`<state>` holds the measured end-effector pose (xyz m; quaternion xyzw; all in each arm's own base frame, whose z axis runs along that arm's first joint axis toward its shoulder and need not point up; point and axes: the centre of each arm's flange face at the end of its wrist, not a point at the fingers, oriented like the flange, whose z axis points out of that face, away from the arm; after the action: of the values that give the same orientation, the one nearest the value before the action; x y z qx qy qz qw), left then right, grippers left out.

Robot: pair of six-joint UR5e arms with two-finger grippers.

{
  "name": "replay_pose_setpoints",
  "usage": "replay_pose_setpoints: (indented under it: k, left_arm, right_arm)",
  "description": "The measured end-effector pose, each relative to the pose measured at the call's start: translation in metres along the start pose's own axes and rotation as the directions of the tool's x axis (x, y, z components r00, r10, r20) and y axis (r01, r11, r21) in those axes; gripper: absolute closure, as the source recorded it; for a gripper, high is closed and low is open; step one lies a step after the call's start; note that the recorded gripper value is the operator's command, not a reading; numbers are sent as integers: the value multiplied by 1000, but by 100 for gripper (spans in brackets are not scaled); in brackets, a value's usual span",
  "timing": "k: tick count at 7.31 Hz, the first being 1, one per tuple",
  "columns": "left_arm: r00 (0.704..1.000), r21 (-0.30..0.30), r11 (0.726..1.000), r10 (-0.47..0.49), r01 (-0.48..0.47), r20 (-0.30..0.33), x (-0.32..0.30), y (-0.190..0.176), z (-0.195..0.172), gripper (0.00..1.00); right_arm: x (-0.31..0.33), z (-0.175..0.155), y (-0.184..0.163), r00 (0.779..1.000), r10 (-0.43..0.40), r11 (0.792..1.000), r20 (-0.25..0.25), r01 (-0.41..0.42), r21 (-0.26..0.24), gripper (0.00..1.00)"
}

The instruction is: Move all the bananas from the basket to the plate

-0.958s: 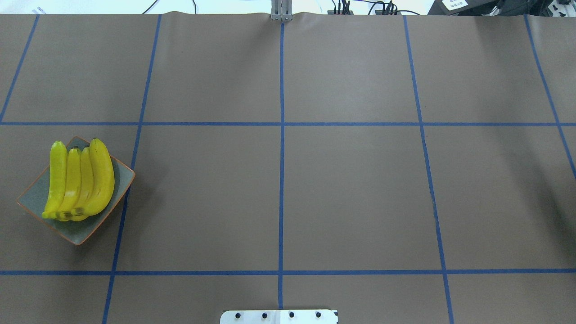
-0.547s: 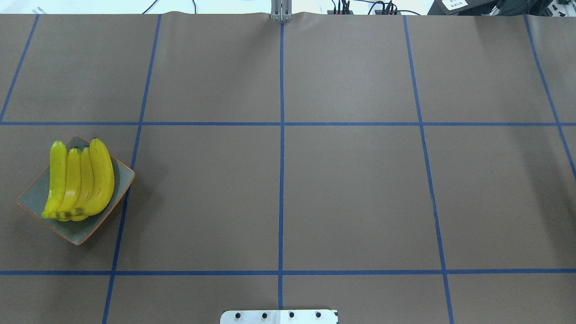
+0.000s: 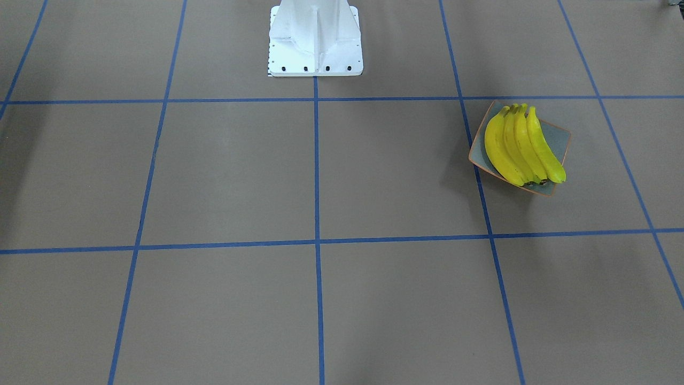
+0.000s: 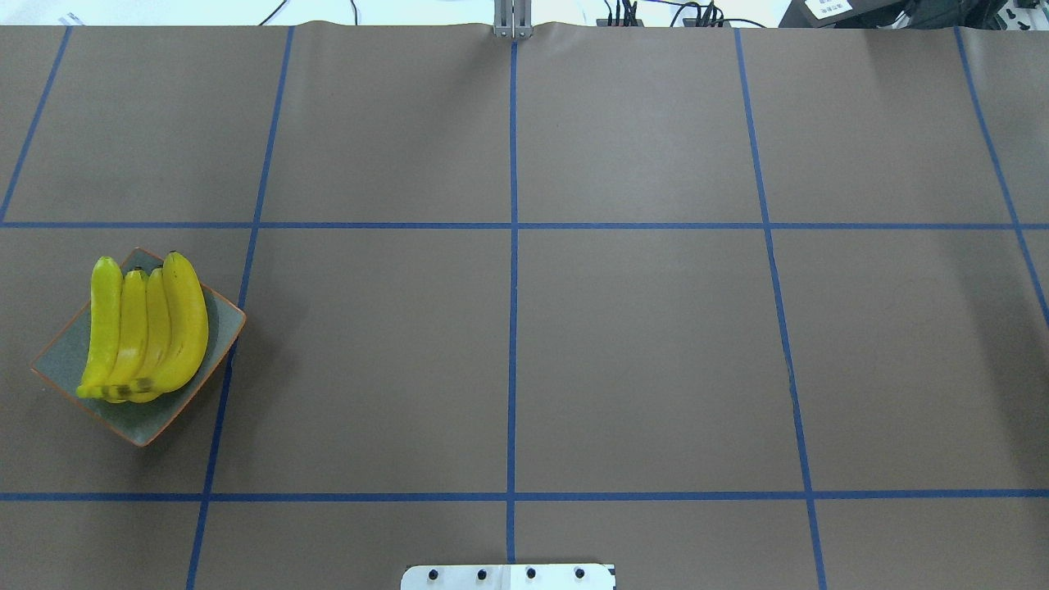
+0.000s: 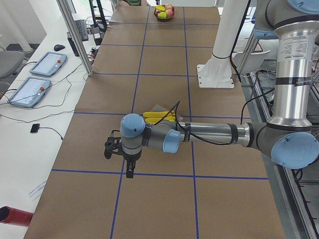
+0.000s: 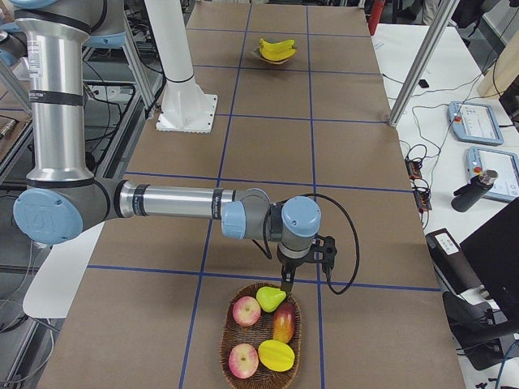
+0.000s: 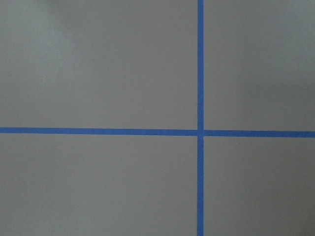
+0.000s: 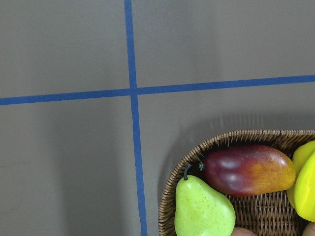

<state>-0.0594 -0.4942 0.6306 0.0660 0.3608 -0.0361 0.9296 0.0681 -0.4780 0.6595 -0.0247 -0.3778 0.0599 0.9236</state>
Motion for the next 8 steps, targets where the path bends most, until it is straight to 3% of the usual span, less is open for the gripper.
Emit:
replay_pose_setpoints:
  k: [8]
  left_arm:
    - [1000, -13, 1000, -16, 15, -5, -4, 8, 4, 0]
  right_arm:
    - [-4, 0, 1, 1000, 14, 1000, 18, -14, 0, 0]
